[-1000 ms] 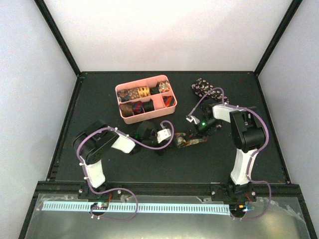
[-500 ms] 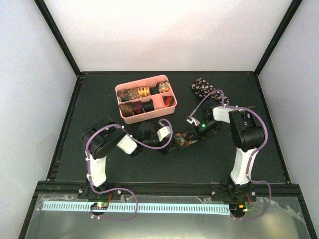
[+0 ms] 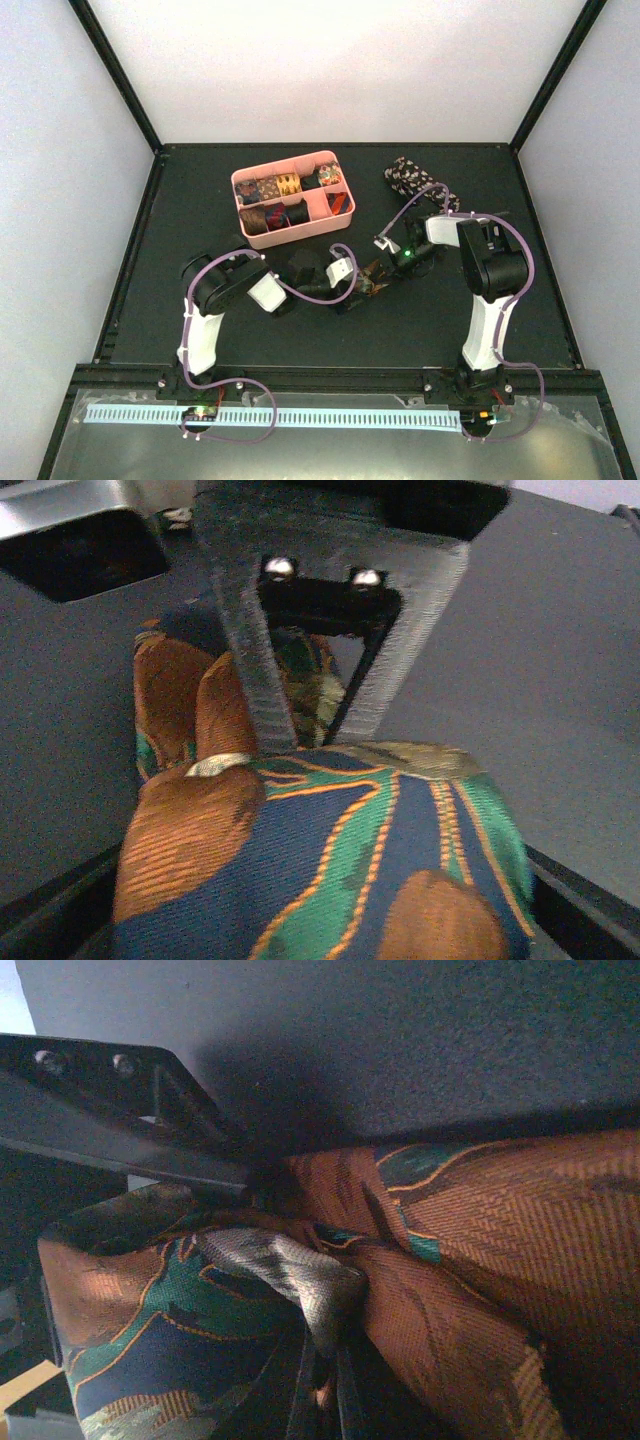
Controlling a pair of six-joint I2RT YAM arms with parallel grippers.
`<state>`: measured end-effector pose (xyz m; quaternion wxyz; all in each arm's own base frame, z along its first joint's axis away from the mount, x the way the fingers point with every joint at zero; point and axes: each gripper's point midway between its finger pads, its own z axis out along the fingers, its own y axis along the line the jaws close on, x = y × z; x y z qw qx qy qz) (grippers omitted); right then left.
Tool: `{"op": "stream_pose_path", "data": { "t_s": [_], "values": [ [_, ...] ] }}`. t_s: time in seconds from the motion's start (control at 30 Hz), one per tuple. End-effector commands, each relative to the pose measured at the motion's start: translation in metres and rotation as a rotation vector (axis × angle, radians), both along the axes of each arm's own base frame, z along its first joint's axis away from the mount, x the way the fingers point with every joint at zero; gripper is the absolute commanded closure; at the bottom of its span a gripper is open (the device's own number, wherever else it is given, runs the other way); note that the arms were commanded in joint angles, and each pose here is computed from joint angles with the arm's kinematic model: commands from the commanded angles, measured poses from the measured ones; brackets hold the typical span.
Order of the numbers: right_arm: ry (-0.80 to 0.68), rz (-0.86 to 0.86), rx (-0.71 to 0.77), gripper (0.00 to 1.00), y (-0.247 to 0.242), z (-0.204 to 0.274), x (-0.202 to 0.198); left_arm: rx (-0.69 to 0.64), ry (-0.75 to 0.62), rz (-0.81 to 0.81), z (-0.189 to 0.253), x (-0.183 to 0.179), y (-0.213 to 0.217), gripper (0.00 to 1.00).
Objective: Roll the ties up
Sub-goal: Roll the tie at the center of the board.
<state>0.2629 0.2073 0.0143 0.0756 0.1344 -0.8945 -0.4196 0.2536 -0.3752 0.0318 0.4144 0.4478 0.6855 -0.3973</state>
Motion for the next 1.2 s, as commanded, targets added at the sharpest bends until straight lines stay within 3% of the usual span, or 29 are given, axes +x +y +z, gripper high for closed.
{"op": "stream_pose_path", "data": {
  "t_s": [0.0,0.13,0.27,0.37,0.47,0.73,0.87,1.17],
  "values": [
    [0.029,0.037,-0.205,0.98,-0.022,-0.050,-0.021,0.016,-0.022,0.058,0.003,0.015,-0.004,0.16],
    [0.037,0.030,-0.157,0.98,-0.013,-0.043,-0.026,0.065,0.032,0.010,-0.008,0.011,-0.009,0.42],
    [0.055,0.039,-0.126,0.98,-0.006,-0.040,-0.033,0.162,0.007,0.010,-0.019,0.012,-0.001,0.53],
    [0.043,0.056,-0.098,0.78,-0.004,-0.029,-0.029,0.288,0.008,0.004,-0.034,0.010,0.012,0.59],
    [0.028,0.040,-0.065,0.65,-0.009,-0.016,-0.018,0.405,0.034,-0.037,-0.050,-0.003,0.028,0.63],
    [-0.116,0.061,-0.042,0.45,-0.021,0.022,0.009,0.545,0.085,-0.101,-0.066,-0.014,0.043,0.66],
    [-0.141,0.056,0.042,0.35,-0.011,0.048,0.012,0.573,0.119,-0.100,-0.071,-0.013,0.042,0.66],
    [-0.113,0.099,0.096,0.42,0.008,0.063,-0.003,0.587,0.159,-0.092,-0.077,-0.012,0.041,0.65]
  ]
}}
